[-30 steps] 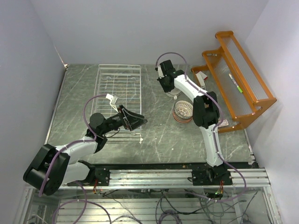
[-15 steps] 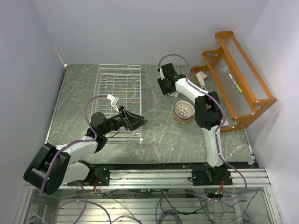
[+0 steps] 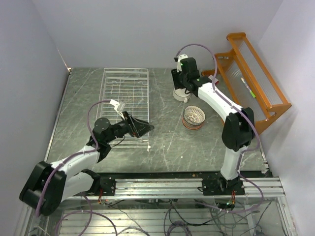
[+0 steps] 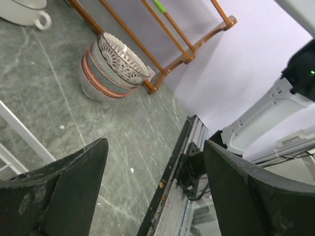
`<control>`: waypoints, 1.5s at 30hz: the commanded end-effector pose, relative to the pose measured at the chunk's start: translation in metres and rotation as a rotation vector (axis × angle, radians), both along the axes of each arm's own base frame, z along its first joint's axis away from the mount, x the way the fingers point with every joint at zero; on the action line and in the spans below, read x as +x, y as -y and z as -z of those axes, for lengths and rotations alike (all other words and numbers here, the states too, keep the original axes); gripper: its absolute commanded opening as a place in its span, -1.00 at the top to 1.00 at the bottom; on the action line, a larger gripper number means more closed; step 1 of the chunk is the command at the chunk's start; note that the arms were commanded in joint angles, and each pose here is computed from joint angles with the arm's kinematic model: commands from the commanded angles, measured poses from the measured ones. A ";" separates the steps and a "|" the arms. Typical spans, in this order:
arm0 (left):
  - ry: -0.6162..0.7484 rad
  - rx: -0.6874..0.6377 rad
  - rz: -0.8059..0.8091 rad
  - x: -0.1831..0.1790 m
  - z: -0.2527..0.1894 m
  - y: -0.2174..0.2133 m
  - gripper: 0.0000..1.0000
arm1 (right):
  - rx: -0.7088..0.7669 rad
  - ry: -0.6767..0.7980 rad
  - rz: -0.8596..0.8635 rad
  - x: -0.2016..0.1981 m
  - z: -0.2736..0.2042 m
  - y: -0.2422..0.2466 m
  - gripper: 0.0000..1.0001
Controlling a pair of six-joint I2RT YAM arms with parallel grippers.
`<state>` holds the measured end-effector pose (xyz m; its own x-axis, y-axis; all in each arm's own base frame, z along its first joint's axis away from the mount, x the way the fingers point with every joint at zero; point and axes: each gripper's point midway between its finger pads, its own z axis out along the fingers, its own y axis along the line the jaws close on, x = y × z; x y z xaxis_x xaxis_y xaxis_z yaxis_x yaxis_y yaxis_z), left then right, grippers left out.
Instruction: Unload the bowls from the dish rack
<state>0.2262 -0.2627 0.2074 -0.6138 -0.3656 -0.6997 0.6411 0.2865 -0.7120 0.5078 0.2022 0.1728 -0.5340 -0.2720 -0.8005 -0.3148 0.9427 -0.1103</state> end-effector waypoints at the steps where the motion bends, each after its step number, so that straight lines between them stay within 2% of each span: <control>1: 0.064 0.056 -0.141 0.015 -0.014 -0.016 -0.73 | 0.078 0.083 -0.031 -0.022 -0.040 -0.020 0.07; 8: 0.083 0.275 -0.428 0.016 -0.020 -0.057 -0.69 | 0.059 0.139 -0.076 -0.083 -0.060 -0.063 0.06; 13: 0.068 0.364 -0.550 0.012 -0.017 -0.084 -0.70 | 0.144 0.144 -0.169 -0.138 -0.058 -0.110 0.02; 16: 0.030 0.379 -0.618 0.012 -0.009 -0.099 -0.73 | 0.183 0.119 -0.241 -0.168 -0.047 -0.141 -0.08; 19: 0.007 0.370 -0.704 0.010 -0.011 -0.118 -0.74 | 0.160 0.090 -0.244 -0.185 -0.029 -0.158 -0.11; 23: 0.007 0.354 -0.811 0.001 -0.022 -0.147 -0.71 | 0.149 0.032 -0.202 -0.196 0.003 -0.165 -0.11; 29: 0.010 0.350 -0.841 -0.011 -0.028 -0.162 -0.68 | 0.135 0.012 -0.170 -0.200 0.032 -0.162 -0.10; 34: 0.005 0.350 -0.820 -0.013 -0.026 -0.159 -0.68 | 0.138 -0.020 -0.157 -0.199 0.053 -0.167 0.08; 40: -0.002 0.361 -0.817 -0.013 -0.021 -0.159 -0.67 | 0.142 -0.022 -0.117 -0.191 0.059 -0.173 0.64; 45: -0.005 0.374 -0.818 -0.013 -0.018 -0.159 -0.67 | 0.124 -0.004 -0.070 -0.178 0.061 -0.178 0.90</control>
